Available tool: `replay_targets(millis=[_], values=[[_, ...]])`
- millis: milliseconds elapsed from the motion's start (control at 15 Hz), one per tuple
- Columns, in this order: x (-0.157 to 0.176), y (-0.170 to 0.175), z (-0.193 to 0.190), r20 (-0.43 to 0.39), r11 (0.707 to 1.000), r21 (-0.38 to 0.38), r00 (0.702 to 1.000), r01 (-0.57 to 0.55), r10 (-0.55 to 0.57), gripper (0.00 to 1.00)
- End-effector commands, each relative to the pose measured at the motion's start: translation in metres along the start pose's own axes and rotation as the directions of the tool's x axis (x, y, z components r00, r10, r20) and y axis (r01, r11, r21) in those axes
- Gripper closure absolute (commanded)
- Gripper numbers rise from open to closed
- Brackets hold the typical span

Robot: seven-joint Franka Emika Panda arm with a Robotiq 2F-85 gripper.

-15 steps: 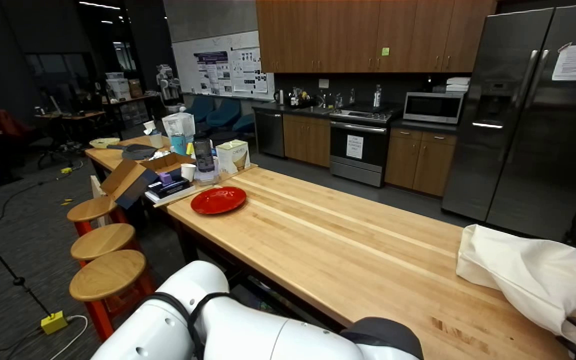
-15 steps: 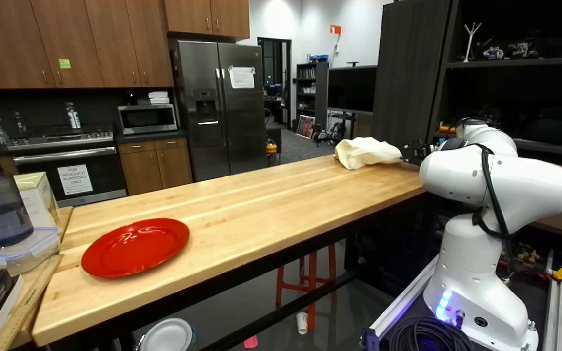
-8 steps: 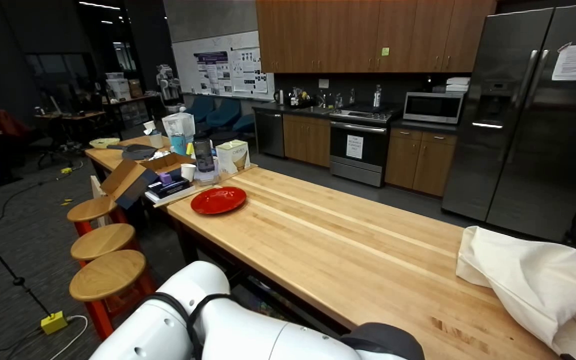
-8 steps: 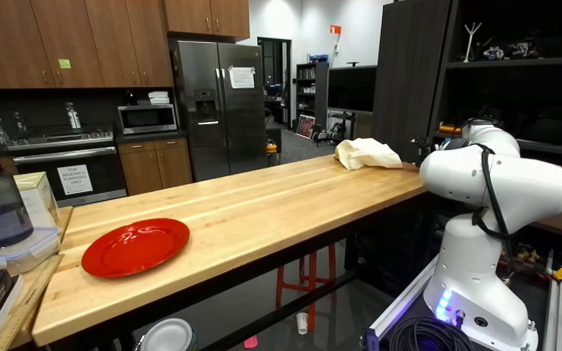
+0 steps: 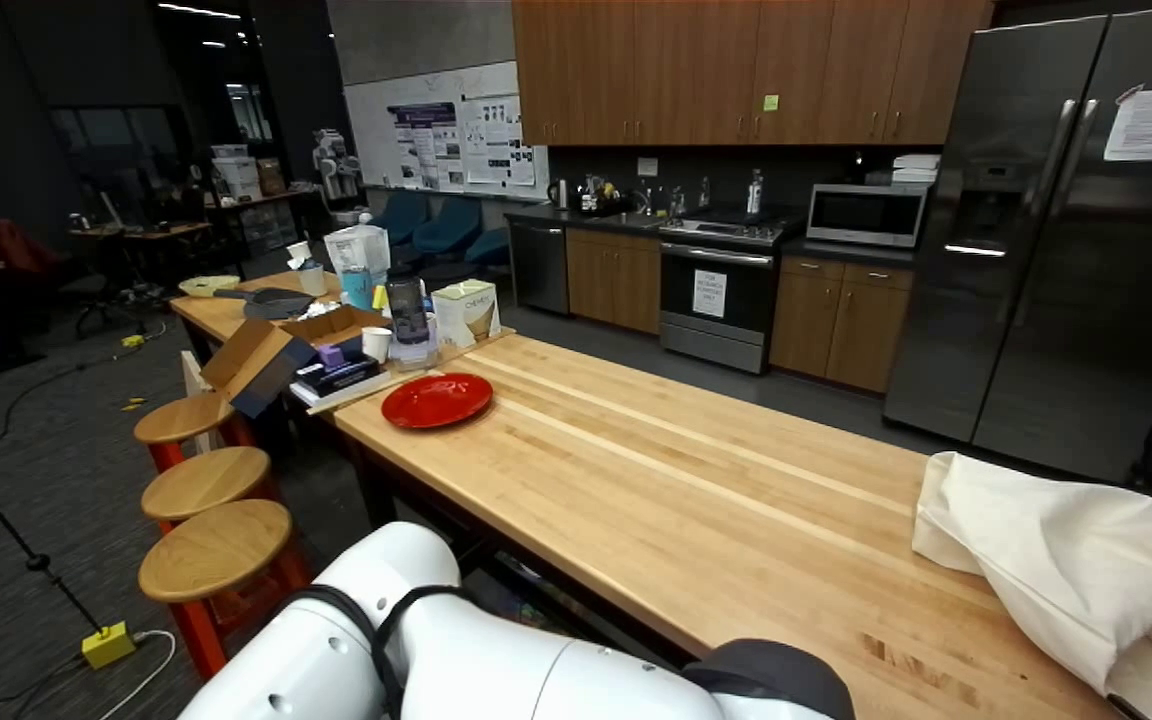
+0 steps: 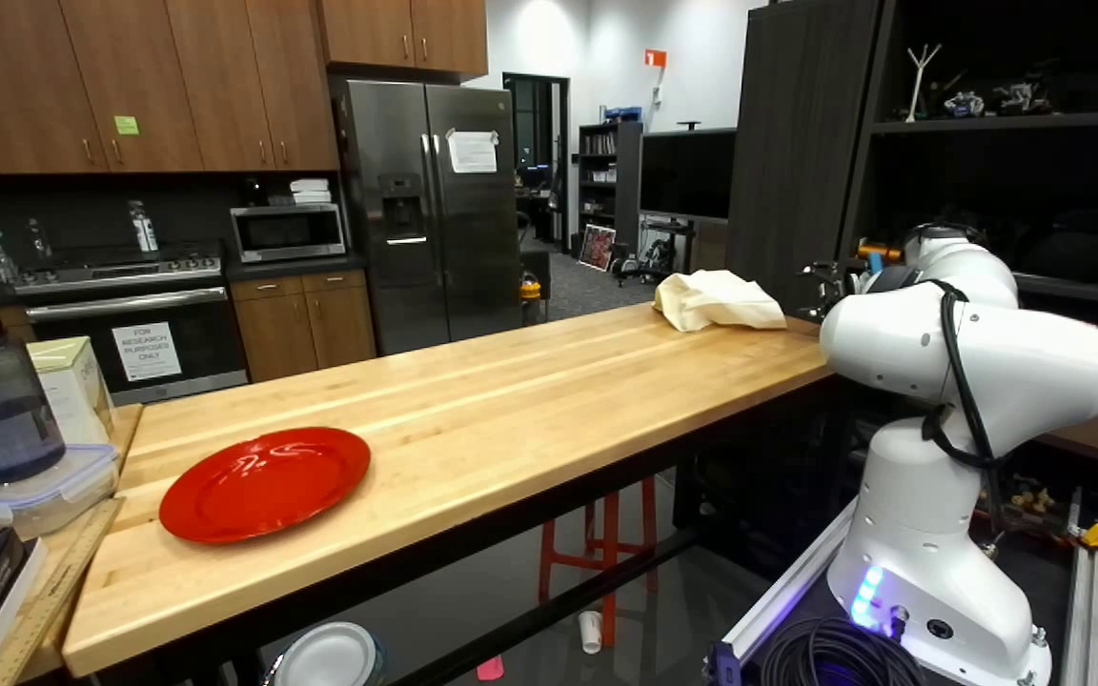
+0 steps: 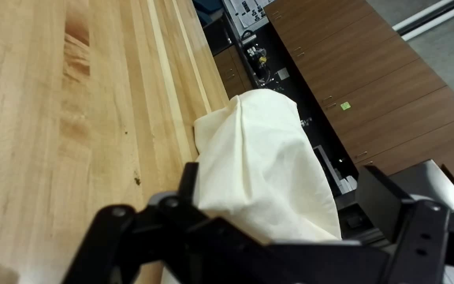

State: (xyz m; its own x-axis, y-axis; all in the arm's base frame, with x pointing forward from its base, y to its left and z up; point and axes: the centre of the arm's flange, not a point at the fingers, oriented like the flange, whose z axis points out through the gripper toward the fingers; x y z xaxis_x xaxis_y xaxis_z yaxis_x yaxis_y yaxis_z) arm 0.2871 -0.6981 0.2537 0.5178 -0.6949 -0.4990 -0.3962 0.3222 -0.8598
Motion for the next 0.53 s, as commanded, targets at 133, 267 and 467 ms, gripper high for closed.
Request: replay_targets(millis=[133,267,467], values=[[-0.0011,-0.0041,0.0023,0.003,1.000,-0.005,1.000,-0.023,0.023,0.00],[-0.0006,-0.0027,0.0024,0.003,1.000,-0.006,1.000,-0.026,0.026,0.00],[-0.0004,-0.0021,0.0024,0.003,1.000,-0.007,1.000,-0.028,0.028,0.00]])
